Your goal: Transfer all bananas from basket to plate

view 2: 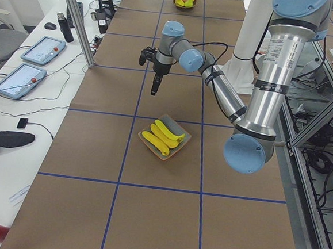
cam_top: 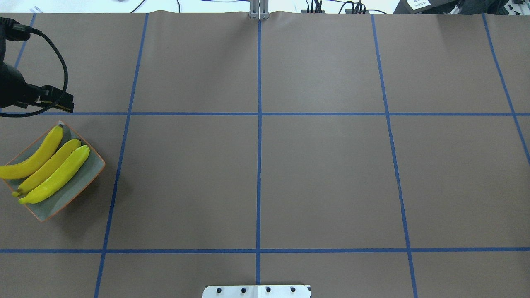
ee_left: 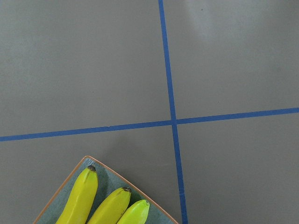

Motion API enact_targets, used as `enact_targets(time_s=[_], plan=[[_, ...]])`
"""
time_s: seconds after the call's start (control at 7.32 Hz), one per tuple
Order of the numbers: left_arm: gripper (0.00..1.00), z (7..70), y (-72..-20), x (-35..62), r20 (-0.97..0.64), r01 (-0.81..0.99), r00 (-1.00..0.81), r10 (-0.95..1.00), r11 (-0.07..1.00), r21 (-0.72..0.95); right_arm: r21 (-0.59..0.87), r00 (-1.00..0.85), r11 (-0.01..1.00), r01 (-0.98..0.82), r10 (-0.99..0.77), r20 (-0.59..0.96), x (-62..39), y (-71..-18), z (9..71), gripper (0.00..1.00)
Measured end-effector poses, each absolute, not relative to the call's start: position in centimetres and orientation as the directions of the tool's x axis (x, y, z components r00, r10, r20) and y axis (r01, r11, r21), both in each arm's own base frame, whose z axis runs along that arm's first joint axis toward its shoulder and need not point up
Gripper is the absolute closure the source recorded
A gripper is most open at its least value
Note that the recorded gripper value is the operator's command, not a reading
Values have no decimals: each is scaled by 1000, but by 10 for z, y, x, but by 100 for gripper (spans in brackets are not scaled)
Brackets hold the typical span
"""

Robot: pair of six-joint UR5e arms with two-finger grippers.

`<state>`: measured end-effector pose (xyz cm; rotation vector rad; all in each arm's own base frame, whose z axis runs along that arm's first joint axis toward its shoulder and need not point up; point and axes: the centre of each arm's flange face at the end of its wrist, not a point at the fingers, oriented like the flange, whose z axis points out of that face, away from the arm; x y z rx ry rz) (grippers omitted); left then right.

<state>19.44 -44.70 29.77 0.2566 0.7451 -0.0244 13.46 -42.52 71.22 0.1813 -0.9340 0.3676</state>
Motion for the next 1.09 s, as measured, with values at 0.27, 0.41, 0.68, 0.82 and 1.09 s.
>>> enact_targets(time_s=[0.27, 0.41, 0.68, 0.82, 1.09], plan=[[1, 280, -462, 212, -717, 141, 696, 26, 975, 172, 4, 486, 940, -340, 172, 857, 83, -474, 631, 100], [1, 262, -472, 224, -752, 165, 659, -12, 978, 129, 7, 459, 949, -315, 147, 876, 46, -500, 579, 100], [1, 217, -488, 252, -811, 208, 579, -88, 977, 43, -18, 395, 964, -266, 126, 910, -36, -534, 479, 100], [1, 199, -490, 264, -837, 230, 535, -115, 973, 13, -43, 360, 970, -239, 130, 924, -78, -547, 433, 100], [1, 186, -500, 284, -898, 293, 404, -173, 955, -52, -136, 285, 974, -180, 184, 941, -167, -561, 344, 100]])
